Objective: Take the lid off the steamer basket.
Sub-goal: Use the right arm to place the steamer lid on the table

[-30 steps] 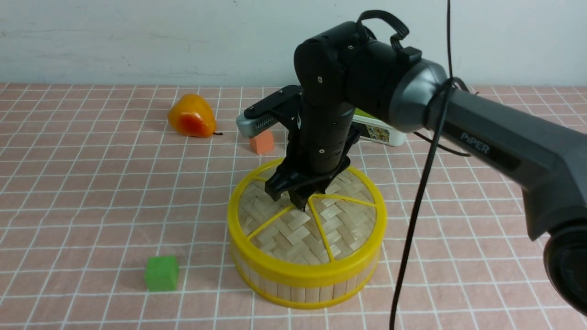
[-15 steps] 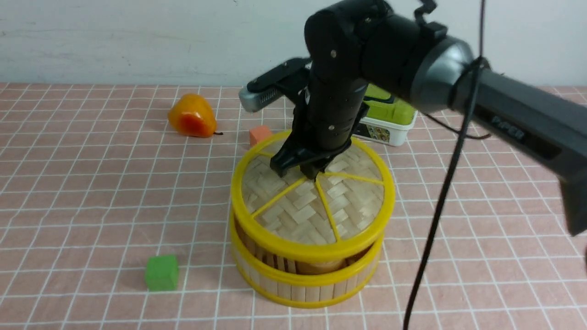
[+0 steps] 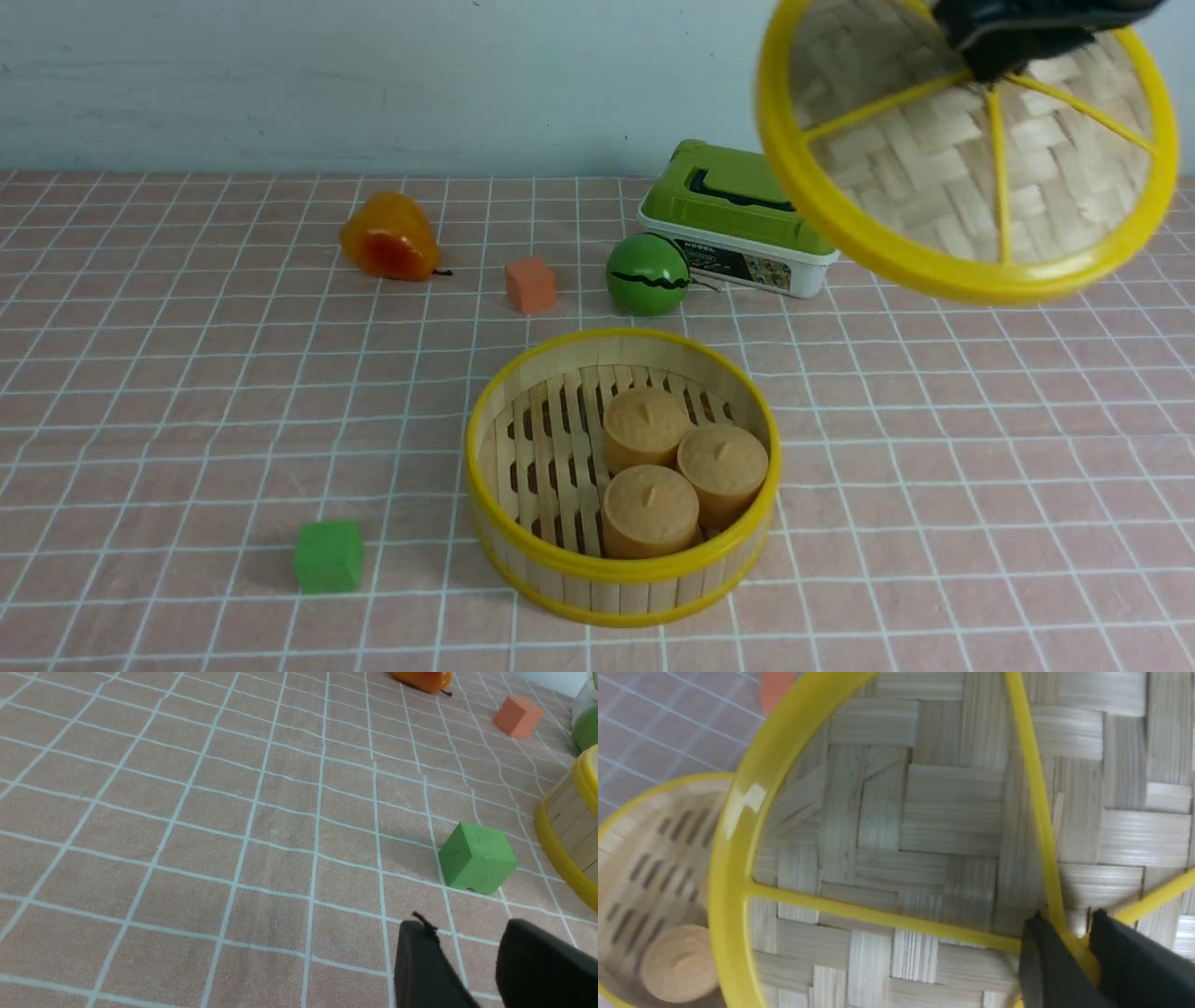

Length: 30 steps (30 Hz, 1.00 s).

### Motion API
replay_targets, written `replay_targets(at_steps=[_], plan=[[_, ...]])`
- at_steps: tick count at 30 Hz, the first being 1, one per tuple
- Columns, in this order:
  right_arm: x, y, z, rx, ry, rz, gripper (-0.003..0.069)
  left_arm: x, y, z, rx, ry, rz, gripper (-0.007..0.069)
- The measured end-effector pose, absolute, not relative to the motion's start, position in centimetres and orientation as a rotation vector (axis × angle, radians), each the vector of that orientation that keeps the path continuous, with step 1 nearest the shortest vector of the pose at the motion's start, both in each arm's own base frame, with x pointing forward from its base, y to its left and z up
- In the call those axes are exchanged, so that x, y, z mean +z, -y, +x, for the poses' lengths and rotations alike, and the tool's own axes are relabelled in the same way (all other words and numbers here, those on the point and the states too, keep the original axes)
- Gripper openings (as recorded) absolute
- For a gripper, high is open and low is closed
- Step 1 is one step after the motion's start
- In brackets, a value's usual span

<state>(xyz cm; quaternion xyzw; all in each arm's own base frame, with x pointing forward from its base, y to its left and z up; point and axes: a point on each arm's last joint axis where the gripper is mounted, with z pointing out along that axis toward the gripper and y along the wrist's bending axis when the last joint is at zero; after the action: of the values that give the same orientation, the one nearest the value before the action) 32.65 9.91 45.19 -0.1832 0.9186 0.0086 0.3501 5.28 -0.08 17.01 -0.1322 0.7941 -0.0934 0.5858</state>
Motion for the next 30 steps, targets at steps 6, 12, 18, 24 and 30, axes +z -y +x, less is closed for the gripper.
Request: replay_targets(at_steps=[6,12,18,24,30], plan=[[37.5,-5.2,34.4,-0.029,-2.674,-0.333,0.0081,17.0,0.1,5.3,-0.218,-1.852,-0.308,0.0239],[31.6,-3.4,35.6,0.002,-2.808,-0.257,0.0081,17.0,0.1,5.3,-0.218,-1.852,-0.308,0.0239],[27.2,-3.7,37.9,0.052,-2.866,-0.237,0.0081,17.0,0.1,5.3,-0.218,-1.852,-0.308,0.0239],[23.4,-4.2,39.5,0.101,-2.928,-0.217,0.0081,17.0,0.1,5.3,-0.218,-1.852,-0.308,0.0239],[20.2,-4.5,40.3,0.138,-2.999,-0.2,0.011,17.0,0.1,5.3,-0.218,-1.852,-0.308,0.0239]])
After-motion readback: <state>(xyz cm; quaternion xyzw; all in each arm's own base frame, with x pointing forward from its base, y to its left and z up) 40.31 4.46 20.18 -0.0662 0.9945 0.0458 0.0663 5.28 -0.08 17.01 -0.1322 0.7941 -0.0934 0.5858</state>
